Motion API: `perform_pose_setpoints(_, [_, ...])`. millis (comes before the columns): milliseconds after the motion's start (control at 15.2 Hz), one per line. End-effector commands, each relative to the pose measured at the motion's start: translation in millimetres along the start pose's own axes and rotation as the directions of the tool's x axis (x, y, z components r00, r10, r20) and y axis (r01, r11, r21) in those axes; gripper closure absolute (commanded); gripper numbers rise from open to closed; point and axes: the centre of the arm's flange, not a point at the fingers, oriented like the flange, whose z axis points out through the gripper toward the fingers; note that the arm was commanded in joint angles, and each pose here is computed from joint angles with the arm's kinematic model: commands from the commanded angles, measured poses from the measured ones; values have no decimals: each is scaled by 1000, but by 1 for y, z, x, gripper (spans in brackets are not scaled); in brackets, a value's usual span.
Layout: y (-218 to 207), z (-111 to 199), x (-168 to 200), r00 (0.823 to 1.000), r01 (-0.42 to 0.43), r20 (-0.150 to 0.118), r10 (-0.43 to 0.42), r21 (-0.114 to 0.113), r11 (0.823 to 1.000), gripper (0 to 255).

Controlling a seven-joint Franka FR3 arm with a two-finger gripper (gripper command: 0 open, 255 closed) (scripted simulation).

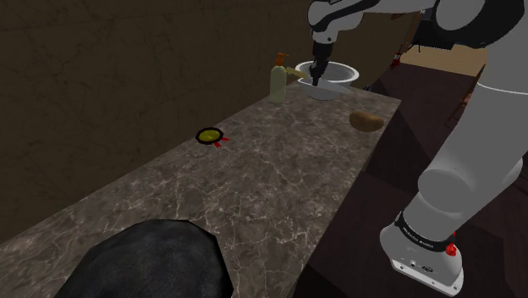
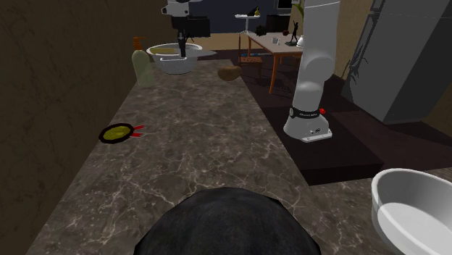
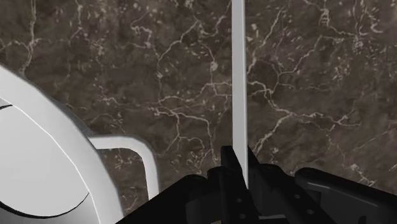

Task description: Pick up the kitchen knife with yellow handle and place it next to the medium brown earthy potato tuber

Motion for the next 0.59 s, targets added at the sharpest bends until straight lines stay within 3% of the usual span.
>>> perform_pose_setpoints(0, [17,1,-1,1000,1,0,-1,0,1000,255])
perform_pose_setpoints(528, [17,44,-2,1000,1,0,-1,0,1000,255])
